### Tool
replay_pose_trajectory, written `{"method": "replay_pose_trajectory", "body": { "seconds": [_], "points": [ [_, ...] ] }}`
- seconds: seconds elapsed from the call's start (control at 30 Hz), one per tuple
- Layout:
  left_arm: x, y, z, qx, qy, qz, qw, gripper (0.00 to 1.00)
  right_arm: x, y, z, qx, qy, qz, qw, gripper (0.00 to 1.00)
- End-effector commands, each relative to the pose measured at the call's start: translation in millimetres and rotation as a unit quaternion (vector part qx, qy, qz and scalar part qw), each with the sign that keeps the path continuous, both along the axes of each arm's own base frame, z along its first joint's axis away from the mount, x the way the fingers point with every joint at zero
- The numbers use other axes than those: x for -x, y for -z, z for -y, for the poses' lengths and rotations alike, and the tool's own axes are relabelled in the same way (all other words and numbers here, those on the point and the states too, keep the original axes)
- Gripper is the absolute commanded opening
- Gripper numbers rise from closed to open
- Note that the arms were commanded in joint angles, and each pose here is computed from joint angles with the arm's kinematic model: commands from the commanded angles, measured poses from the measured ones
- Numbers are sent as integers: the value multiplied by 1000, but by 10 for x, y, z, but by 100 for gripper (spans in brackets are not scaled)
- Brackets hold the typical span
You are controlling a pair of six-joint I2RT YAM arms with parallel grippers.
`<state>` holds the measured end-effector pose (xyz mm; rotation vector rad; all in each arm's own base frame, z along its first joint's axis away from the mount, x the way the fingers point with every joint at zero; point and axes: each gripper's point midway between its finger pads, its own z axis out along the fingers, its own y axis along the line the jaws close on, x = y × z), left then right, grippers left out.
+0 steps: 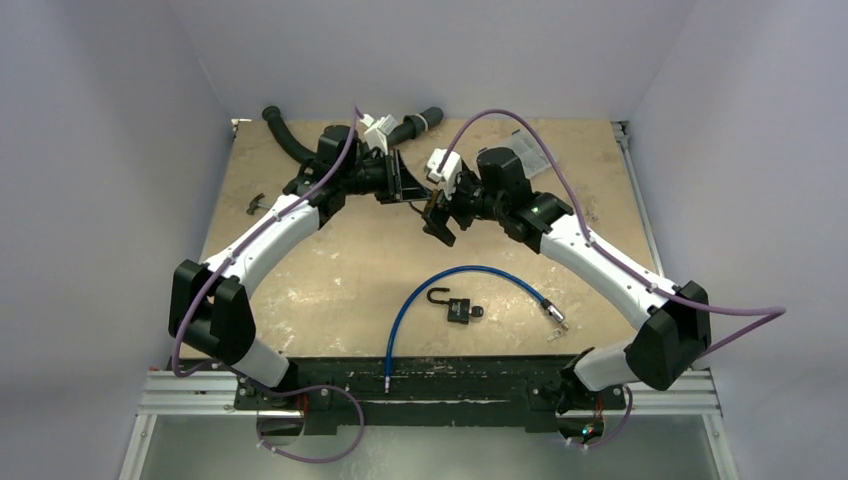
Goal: Lock with the key
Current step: Place the lock at the center of the board.
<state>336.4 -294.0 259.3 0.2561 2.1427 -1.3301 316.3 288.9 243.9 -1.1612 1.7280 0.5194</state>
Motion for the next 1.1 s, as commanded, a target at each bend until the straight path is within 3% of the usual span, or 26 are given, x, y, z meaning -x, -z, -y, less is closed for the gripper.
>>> {"method": "replay_pose_trajectory", "body": {
  "seconds": [0.0, 0.23, 0.33, 0.5, 0.6, 0.7, 0.83, 0.93, 1.07],
  "points": [
    [63, -542, 165, 65, 36, 56, 996, 0, -151, -214, -45, -16, 19, 31, 999, 99],
    [131, -590, 207, 77, 57, 65, 993, 0, -152, -157, -53, -16, 18, 29, 999, 98],
    [142, -596, 212, 78, 59, 66, 993, 0, -161, -164, -48, -17, 21, 31, 999, 89],
    [142, -606, 213, 78, 60, 69, 993, 0, -159, -180, -27, -19, 25, 34, 999, 65],
    [152, -622, 212, 79, 67, 78, 992, 1, -149, -200, -7, -20, 27, 35, 999, 57],
    [169, -637, 202, 75, 72, 90, 991, 23, -155, -205, 76, -22, 35, 32, 999, 48],
    [165, -615, 148, 58, 67, 99, 991, 58, -231, -143, 308, -30, 66, -1, 997, 45],
    [77, -599, 25, 41, 43, 104, 993, 72, -349, -43, 607, -30, 109, -34, 993, 46],
    [-66, -608, -167, 33, 12, 112, 993, 78, -536, 214, 1127, -27, 188, -83, 978, 46]
  ]
}}
